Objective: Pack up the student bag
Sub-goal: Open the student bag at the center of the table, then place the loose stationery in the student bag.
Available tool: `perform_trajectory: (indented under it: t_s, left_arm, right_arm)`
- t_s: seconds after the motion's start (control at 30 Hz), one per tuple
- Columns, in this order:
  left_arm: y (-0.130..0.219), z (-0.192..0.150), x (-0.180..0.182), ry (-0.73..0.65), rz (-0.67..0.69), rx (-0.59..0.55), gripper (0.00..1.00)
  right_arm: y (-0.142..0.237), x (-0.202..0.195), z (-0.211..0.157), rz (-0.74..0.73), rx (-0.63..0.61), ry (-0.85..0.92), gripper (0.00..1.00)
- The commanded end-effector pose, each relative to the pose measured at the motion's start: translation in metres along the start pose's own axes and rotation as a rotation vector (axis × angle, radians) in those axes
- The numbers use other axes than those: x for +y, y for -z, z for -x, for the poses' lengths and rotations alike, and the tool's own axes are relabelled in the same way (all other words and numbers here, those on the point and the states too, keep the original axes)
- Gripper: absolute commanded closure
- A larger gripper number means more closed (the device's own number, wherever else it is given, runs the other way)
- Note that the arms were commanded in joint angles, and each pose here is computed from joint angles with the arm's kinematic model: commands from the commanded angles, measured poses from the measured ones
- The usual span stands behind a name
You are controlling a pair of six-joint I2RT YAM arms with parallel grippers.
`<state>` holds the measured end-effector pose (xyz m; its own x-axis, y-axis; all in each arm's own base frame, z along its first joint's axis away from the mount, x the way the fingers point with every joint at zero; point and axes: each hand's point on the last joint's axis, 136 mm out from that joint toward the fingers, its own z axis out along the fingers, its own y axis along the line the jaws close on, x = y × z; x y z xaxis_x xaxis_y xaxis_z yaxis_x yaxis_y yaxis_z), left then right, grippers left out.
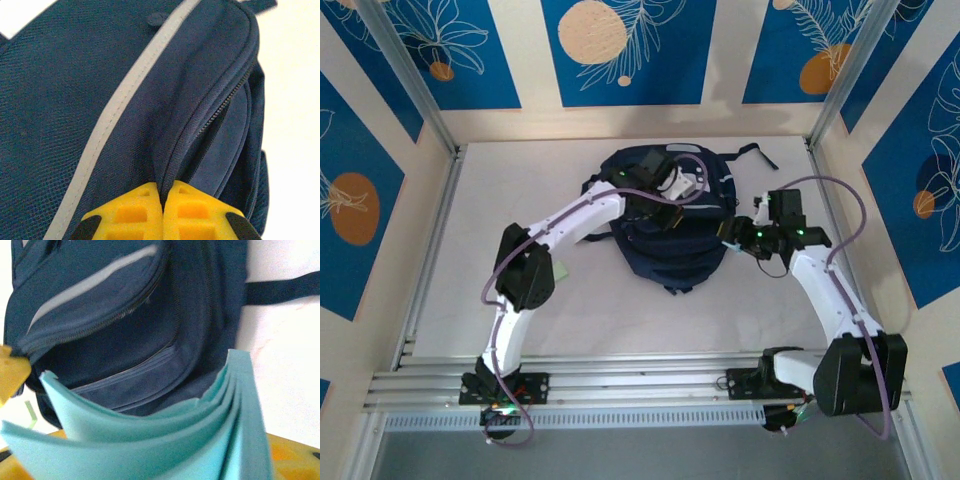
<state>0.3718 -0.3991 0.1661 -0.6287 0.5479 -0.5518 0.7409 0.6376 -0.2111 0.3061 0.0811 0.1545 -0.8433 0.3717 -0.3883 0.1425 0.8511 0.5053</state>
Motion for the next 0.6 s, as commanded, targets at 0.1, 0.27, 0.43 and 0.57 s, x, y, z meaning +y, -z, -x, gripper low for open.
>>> perform_trajectory:
  t_s: [0.1,0.27,0.43,0.57]
  left_arm:
    - [0.037,0.051,-0.003,0.189,-0.137,-0.188,1.0]
    - [0.037,0.058,-0.011,0.24,-0.207,-0.208,1.0]
    - [0.038,0.063,-0.013,0.267,-0.232,-0.23,1.0]
    - [0.04,0.064,-0.01,0.281,-0.231,-0.244,1.0]
  right_arm:
    - [-0.03,0.035,0.01,-0.001,0.044,0.058,0.39]
    - [-0.052,0.05,0.011,-0.035,0.073,0.105,0.37]
    - [-0.066,0.056,0.015,-0.068,0.091,0.113,0.13]
    - [-0.056,0.063,0.019,-0.033,0.048,0.123,0.01]
